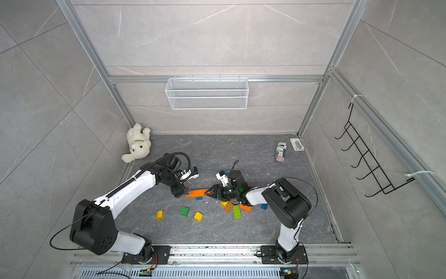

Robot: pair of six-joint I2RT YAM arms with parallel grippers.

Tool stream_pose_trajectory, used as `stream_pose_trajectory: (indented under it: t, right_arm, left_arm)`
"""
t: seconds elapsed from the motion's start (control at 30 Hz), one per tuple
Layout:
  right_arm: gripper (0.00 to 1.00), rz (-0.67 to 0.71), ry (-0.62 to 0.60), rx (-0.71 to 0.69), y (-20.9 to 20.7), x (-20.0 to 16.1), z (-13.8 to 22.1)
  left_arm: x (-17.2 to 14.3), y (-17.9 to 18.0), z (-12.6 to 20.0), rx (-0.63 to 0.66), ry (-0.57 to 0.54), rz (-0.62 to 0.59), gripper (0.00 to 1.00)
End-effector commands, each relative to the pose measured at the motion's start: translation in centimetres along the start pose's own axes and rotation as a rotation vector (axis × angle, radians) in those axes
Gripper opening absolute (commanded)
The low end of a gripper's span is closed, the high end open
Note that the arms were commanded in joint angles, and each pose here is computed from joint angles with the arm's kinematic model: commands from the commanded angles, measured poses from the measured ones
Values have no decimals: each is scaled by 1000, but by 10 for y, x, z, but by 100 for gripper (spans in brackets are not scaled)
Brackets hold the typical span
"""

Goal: Assemble a fork with lego
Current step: Assemble the lego brick with the lego brick, then pick up the lego brick from the center of the board.

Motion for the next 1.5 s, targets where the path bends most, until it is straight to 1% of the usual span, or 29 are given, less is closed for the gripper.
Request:
stream_pose_trajectory:
  t: [0.0, 0.1, 0.2, 0.3, 0.4, 0.47, 0.5, 0.57, 0.6, 0.67, 0.73, 0.83, 0.97, 1.1, 1.2, 1.3, 1.47]
  right_arm:
    - [67, 52, 8, -98, -2, -7, 15]
    - [65, 139, 12, -174, 9, -10, 30]
    - [64, 298, 36, -265, 31, -15, 41]
    - [63, 456, 87, -313, 56, -26, 38]
    - [62, 623, 152, -329, 86, -44, 24]
    - [62, 751, 200, -339, 106, -61, 9]
    - [62, 792, 225, -344, 113, -67, 1]
    - [62, 855, 280, -365, 124, -78, -16]
    - [62, 879, 311, -374, 129, -83, -26]
    - [62, 936, 347, -399, 138, -93, -42]
    - [62, 969, 374, -428, 145, -99, -57]
    - [62, 975, 409, -466, 146, -104, -74]
    - [62, 1000, 447, -551, 141, -106, -93]
    - [62, 1006, 459, -623, 138, -99, -109]
    - [62, 1011, 496, -650, 134, -97, -121]
    - [60, 1010, 515, -686, 129, -93, -124]
    - [60, 998, 538, -695, 122, -86, -127]
  left_arm:
    - [9, 10, 26, 87, -173, 143, 79]
    - [1, 23, 38, 165, -198, 307, 78]
    - [-5, 30, 46, 249, -267, 444, 78]
    - [-13, 34, 50, 282, -346, 582, 78]
    - [-29, 41, 55, 312, -425, 772, 78]
    - [-46, 49, 56, 335, -459, 929, 77]
    - [-55, 52, 55, 339, -472, 1011, 77]
    - [-75, 59, 51, 307, -504, 1191, 76]
    - [-83, 61, 48, 275, -513, 1263, 75]
    - [-94, 64, 46, 254, -510, 1364, 73]
    - [-101, 64, 48, 247, -527, 1417, 72]
    - [-108, 65, 52, 232, -575, 1487, 71]
    - [-114, 66, 50, 217, -571, 1530, 71]
    - [-115, 68, 46, 196, -582, 1529, 71]
    - [-115, 69, 43, 178, -583, 1535, 71]
    - [-116, 67, 42, 173, -580, 1530, 70]
    - [-117, 65, 42, 181, -570, 1527, 70]
Point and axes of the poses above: each gripper's point midway between its finger pads, its own z axis back along the fingers, its own y axis along the line the jaws close on, x = y × z, the point moved 7 cm from there along z, back along the fingers, and after that the axes turned 1 degree about -z, right-handed, at the moved point
